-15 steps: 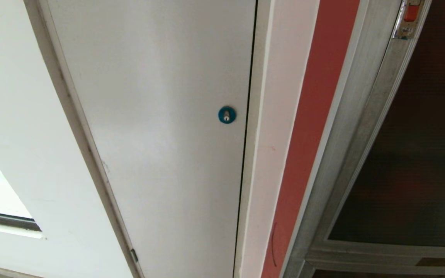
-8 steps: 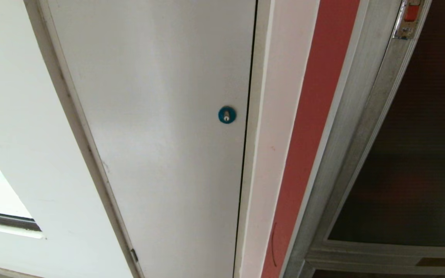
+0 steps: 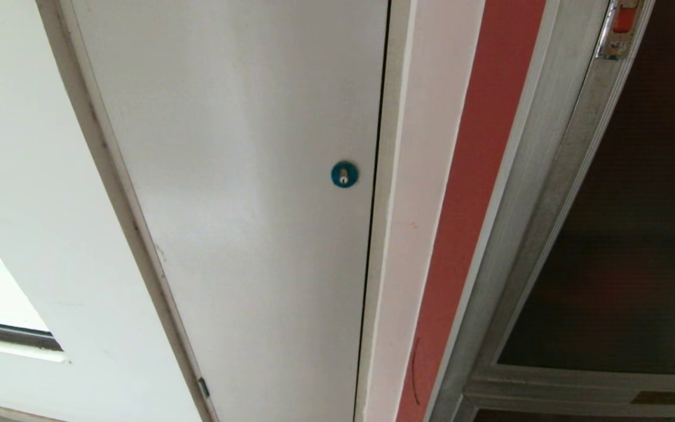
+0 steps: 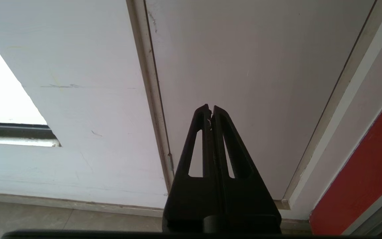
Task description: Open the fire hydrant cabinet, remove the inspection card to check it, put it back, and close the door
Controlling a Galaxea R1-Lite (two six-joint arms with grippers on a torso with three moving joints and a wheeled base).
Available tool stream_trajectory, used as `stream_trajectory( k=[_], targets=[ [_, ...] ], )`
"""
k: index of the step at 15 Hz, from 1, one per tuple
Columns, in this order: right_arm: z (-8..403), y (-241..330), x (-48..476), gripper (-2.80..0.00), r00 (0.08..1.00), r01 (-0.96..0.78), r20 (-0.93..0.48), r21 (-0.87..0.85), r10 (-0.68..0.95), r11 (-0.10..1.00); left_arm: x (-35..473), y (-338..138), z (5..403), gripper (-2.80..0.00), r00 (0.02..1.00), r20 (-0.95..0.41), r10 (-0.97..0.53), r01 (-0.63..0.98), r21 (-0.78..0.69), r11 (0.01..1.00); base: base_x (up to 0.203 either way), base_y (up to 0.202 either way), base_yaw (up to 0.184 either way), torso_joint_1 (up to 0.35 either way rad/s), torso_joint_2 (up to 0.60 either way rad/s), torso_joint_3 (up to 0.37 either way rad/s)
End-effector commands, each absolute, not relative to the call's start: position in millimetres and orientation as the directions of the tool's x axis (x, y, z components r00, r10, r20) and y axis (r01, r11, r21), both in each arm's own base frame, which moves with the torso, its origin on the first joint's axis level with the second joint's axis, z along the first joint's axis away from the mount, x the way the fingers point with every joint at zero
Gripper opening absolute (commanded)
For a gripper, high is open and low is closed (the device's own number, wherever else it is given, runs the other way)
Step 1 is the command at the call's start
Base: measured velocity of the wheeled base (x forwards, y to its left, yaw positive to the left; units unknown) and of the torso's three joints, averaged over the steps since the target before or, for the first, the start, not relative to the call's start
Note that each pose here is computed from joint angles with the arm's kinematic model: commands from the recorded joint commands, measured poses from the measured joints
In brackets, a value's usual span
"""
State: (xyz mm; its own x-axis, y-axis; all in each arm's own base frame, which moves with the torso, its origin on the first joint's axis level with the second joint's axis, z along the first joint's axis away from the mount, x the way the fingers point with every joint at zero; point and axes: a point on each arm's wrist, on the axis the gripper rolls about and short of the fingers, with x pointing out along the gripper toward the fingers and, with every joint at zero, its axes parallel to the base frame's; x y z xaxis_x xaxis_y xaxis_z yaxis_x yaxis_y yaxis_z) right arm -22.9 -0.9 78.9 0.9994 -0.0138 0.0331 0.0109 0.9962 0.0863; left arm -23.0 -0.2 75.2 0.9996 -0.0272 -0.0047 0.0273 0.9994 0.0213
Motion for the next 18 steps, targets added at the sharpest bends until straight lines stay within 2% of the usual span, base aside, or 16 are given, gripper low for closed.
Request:
stream_trajectory(
  k=[1,18],
  targets=[
    [77.7,-0.9,-22.5,-2.8,0.999,0.011,0.029,0.087,-0.014,0.996,-23.0,-0.2,75.1,-2.8,1.0,-0.005,-0.028,0.028,0.021,0.999,0.0,0.0,0.0,0.0,0.0,0.0],
    [77.7,-0.9,-22.5,-2.8,0.999,0.011,0.029,0.087,-0.014,0.996,-23.0,-0.2,75.2,-2.8,1.0,-0.003,-0.028,0.028,0.021,0.999,0.0,0.0,0.0,0.0,0.0,0.0]
  ],
)
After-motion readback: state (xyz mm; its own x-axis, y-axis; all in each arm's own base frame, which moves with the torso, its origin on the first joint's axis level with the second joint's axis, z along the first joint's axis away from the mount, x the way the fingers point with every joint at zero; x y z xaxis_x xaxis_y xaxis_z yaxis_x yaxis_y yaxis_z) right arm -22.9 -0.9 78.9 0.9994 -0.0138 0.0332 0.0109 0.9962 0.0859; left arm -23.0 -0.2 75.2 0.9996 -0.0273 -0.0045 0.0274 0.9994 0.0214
